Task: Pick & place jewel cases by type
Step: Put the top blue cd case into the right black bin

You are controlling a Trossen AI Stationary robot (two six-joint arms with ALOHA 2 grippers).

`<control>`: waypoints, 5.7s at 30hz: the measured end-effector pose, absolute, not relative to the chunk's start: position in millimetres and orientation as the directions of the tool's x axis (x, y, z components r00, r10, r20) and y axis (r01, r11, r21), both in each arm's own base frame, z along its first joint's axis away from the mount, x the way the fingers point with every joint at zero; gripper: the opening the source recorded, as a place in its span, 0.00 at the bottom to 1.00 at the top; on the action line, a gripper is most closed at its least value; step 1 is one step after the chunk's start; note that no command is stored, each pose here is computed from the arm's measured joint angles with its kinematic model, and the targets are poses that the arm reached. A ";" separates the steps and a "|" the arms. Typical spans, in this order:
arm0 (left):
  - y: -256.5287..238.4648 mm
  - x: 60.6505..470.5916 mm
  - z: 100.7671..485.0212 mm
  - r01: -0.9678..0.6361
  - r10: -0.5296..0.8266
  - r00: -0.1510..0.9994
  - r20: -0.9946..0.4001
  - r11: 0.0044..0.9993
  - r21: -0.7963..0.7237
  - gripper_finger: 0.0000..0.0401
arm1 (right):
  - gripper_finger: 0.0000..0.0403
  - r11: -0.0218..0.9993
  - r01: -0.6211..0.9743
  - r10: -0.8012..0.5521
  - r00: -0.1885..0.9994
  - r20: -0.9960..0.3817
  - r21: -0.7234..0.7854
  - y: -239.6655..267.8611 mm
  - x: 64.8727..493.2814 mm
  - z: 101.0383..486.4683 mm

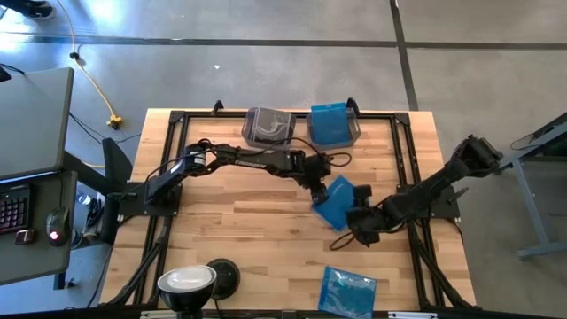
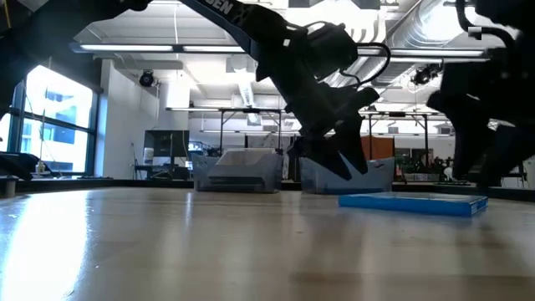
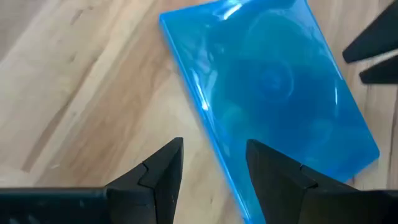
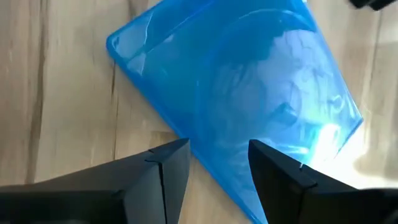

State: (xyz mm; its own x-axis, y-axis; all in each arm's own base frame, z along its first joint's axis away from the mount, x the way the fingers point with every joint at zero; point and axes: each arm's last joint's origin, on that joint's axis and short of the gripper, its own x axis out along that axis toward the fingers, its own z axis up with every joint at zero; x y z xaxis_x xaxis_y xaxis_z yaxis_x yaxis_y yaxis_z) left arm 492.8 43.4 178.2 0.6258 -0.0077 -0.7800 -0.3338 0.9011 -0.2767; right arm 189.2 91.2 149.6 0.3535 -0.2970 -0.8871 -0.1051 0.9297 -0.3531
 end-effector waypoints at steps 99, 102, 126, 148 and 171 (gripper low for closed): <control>76.7 496.7 195.1 -0.198 -0.175 0.745 -0.643 0.864 -0.464 0.43 | 0.49 0.636 0.167 -0.743 0.395 -0.540 -0.753 51.2 217.6 124.2; 77.9 496.6 195.3 -0.186 -0.174 0.746 -0.643 0.873 -0.452 0.43 | 0.49 0.644 0.152 -0.730 0.413 -0.544 -0.750 50.7 221.8 125.0; 81.2 497.7 200.0 -0.171 -0.133 0.769 -0.625 0.899 -0.402 0.06 | 0.49 0.486 0.156 -0.772 0.538 -0.338 -0.860 96.3 224.2 158.4; 189.0 485.4 265.4 -0.350 0.275 0.833 -0.481 0.934 -0.073 0.06 | 0.49 0.525 0.177 -0.739 0.579 -0.344 -0.832 133.4 223.0 229.3; 227.4 456.5 252.2 -0.364 0.307 0.703 -0.642 0.930 0.046 0.27 | 0.49 0.567 0.143 -0.738 0.526 -0.424 -0.811 126.0 215.3 214.9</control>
